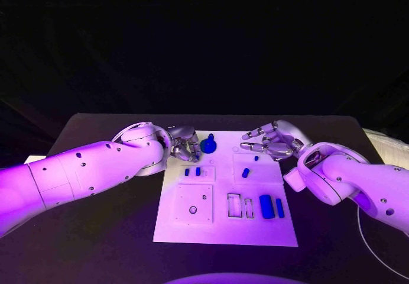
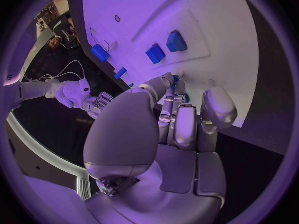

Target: Assemble the parts on the task board

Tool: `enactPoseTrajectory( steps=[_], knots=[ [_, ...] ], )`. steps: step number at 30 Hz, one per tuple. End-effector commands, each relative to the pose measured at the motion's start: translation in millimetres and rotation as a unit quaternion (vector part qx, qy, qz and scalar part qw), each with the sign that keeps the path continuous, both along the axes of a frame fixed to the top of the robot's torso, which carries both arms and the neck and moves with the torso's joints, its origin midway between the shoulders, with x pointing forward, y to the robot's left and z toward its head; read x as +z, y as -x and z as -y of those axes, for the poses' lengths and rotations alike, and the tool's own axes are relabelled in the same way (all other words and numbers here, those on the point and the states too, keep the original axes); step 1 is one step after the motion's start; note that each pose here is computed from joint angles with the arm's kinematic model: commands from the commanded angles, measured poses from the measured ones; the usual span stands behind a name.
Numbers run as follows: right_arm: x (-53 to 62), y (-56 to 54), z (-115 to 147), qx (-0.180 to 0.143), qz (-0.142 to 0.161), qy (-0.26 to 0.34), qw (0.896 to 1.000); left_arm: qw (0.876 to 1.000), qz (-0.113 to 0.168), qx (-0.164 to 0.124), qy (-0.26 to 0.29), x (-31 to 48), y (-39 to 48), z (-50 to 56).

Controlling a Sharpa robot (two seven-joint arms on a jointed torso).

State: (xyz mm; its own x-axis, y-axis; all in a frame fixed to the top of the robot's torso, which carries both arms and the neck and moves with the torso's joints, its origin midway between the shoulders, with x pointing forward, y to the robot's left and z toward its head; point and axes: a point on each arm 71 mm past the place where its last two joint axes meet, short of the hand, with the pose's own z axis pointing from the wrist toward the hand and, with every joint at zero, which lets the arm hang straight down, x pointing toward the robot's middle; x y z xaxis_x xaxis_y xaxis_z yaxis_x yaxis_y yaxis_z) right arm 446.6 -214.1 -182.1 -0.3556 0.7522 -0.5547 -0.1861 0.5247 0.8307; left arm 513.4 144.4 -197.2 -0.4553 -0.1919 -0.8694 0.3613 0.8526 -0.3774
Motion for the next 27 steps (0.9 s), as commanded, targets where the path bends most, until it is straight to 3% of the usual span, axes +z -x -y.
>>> enactPoseTrajectory(
  steps=[1,27],
  knots=[
    [-0.4,0.9,-0.6,0.006,-0.002,0.004,1.0,1.0,-0.012,-0.009,-0.018,-3.6,1.5,0.8],
    [0.0,0.6,-0.8,0.005,0.002,0.003,1.0,1.0,-0.019,-0.002,-0.016,-4.3,1.9,-2.3]
  ],
)
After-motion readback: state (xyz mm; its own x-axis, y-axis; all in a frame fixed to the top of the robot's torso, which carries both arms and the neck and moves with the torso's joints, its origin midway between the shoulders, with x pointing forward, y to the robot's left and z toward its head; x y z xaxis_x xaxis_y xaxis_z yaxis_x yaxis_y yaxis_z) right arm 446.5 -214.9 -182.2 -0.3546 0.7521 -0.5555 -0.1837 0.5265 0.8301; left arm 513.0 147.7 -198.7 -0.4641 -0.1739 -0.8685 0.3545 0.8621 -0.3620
